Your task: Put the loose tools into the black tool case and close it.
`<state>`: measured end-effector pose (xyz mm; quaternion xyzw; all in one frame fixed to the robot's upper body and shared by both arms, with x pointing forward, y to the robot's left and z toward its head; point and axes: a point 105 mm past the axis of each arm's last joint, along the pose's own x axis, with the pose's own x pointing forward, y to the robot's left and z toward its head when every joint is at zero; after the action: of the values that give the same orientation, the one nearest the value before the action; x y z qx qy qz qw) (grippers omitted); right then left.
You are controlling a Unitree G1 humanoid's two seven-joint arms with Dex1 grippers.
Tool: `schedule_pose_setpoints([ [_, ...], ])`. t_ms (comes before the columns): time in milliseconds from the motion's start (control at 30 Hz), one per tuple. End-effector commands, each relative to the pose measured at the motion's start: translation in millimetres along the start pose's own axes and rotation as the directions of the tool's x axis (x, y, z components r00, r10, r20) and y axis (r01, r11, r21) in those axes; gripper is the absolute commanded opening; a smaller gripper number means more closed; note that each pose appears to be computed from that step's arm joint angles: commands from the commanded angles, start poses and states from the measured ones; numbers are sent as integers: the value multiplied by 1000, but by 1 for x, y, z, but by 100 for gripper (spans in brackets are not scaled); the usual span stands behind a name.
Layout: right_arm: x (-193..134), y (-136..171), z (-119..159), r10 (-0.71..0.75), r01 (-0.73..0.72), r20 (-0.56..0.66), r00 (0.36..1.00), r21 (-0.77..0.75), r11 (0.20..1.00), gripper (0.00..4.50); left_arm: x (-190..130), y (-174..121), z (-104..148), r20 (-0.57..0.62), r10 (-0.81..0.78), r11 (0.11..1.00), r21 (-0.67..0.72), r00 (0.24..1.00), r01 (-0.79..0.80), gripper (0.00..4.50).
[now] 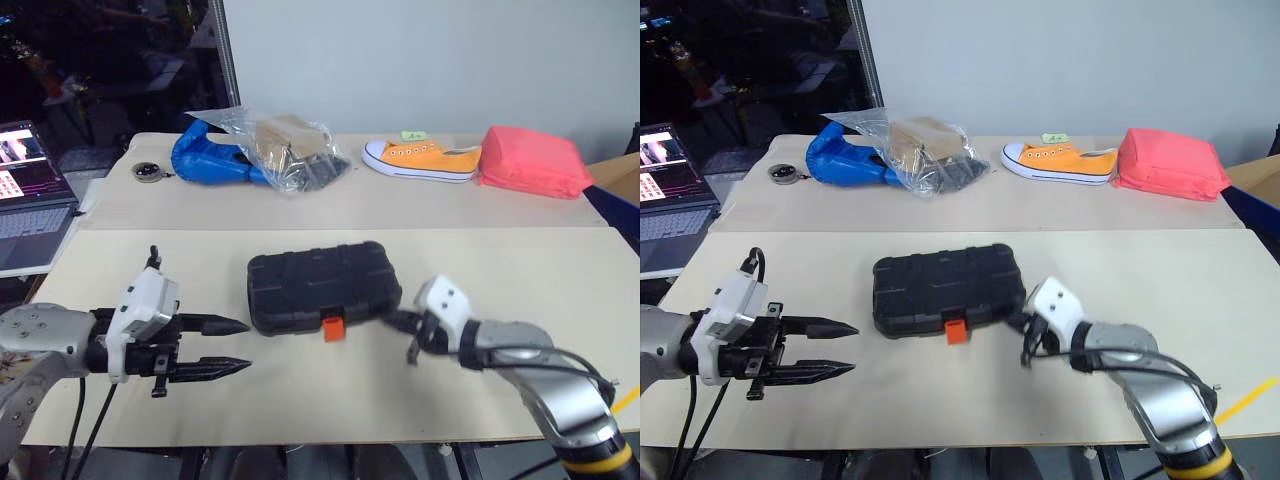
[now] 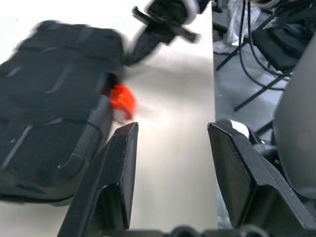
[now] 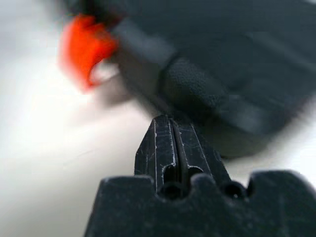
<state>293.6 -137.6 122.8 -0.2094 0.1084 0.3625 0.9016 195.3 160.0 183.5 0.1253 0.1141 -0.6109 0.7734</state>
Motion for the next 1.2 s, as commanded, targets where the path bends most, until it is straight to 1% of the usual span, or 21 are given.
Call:
schedule_pose_setpoints([
  [33, 18, -26, 7, -145, 145, -2, 989, -2, 989, 7, 12, 6, 4, 6, 55, 998, 42, 998, -55, 240],
  [100, 38, -35, 9, -195, 195, -8, 981, 21, 981, 7, 20, 14, 4, 27, 96, 995, 36, 995, -97, 240],
  [167, 50, -38, 9, -195, 196, -13, 981, 25, 980, 7, 26, 21, 4, 33, 126, 991, 36, 991, -127, 240],
  [233, 47, -43, 12, -181, 181, -3, 984, 25, 983, 7, 36, 31, 2, 38, 150, 988, 37, 988, -152, 240],
  [267, 42, -45, 14, -177, 177, 3, 984, 30, 984, 60, 40, 35, 2, 42, 154, 987, 35, 987, -156, 240],
  [300, 31, -43, 15, -144, 144, 9, 989, 44, 989, 73, 43, 40, 0, 40, 157, 987, 34, 987, -159, 240],
  [333, 24, -40, 16, -118, 118, 11, 993, 52, 992, 121, 46, 43, -1, 37, 159, 987, 34, 987, -160, 240],
  [400, 11, -33, 19, -71, 69, 18, 997, 89, 994, 185, 51, 49, -4, 31, 160, 986, 34, 987, -161, 240],
  [467, -3, -10, 29, 42, -52, 61, 997, 161, 986, 243, 59, 54, -9, 25, 134, 990, 35, 991, -135, 240],
  [500, -6, -1, 31, 80, -91, 70, 994, 179, 980, 290, 61, 56, -11, 24, 125, 992, 30, 992, -126, 240],
  [533, -7, 10, 31, 116, -129, 73, 991, 193, 973, 318, 64, 57, -15, 11, 114, 993, 37, 993, -114, 240],
  [567, -3, 18, 29, 125, -135, 65, 990, 204, 970, 356, 65, 59, -17, 6, 106, 994, 39, 994, -106, 240],
  [633, 6, 27, 25, 108, -115, 47, 993, 216, 970, 427, 69, 62, -20, 1, 98, 994, 42, 995, -97, 240],
  [667, 9, 28, 24, 90, -97, 41, 995, 219, 971, 444, 70, 64, -20, 0, 95, 994, 44, 995, -95, 240],
  [800, 23, 34, 24, 73, -79, 31, 997, 283, 956, 444, 74, 65, -25, -25, 80, 995, 59, 996, -78, 240],
  [867, 29, 37, 23, 65, -68, 20, 998, 288, 955, 444, 77, 69, -30, -48, 98, 993, 65, 994, -94, 240],
  [1000, 42, 39, 25, 40, -42, 13, 999, 307, 951, 444, 84, 73, -28, -38, 120, 992, 48, 992, -118, 240],
  [1133, 48, 40, 24, 22, -21, -1, 1000, 306, 952, 342, 85, 72, -28, -43, 126, 991, 45, 991, -125, 240],
  [1167, 49, 40, 24, 21, -19, -4, 1000, 303, 953, 298, 85, 73, -28, -46, 131, 991, 44, 990, -129, 240],
  [1200, 50, 40, 24, 21, -18, -5, 1000, 299, 954, 267, 84, 74, -28, -48, 135, 990, 44, 990, -133, 240],
])
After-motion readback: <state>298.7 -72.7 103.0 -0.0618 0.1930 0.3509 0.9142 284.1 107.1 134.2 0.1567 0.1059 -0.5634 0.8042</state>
